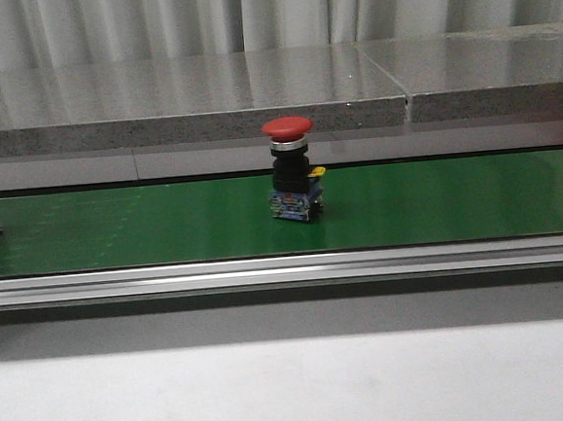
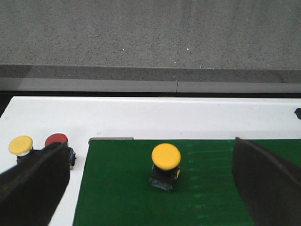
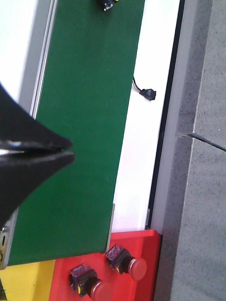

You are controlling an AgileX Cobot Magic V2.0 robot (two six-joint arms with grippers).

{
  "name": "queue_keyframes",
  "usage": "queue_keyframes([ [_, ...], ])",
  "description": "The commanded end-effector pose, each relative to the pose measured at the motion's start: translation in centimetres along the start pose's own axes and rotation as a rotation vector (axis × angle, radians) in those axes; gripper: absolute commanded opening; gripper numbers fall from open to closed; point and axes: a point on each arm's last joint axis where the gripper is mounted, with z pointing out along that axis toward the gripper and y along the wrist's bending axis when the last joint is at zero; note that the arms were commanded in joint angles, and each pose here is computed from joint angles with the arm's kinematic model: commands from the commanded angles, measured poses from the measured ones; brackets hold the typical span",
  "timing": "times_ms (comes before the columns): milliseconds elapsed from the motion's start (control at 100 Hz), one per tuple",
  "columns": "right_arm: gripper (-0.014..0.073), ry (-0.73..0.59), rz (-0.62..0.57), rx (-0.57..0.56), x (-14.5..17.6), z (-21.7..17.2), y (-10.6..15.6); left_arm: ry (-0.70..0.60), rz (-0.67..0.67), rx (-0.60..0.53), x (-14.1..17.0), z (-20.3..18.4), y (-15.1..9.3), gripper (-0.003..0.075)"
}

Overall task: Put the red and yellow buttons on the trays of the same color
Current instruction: 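Raise the left gripper away from the conveyor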

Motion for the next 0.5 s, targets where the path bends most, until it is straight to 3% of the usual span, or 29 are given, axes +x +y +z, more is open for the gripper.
queue_keyframes([
  [0,-0.0068,-0.087,-0.003,0.022,-1.3,-0.4,-0.2,-0.112,-0.009,0.024,0.5,-1.8,-0.1,0.0666],
  [170,-0.0068,-0.087,-0.003,0.022,-1.3,-0.4,-0.2,-0.116,-0.01,0.024,4.2,-3.3,0.2,0.0491],
  [490,-0.0068,-0.108,-0.002,0.03,-1.5,-0.4,-0.3,-0.136,-0.014,0.027,7.3,-4.2,0.4,-0.002],
])
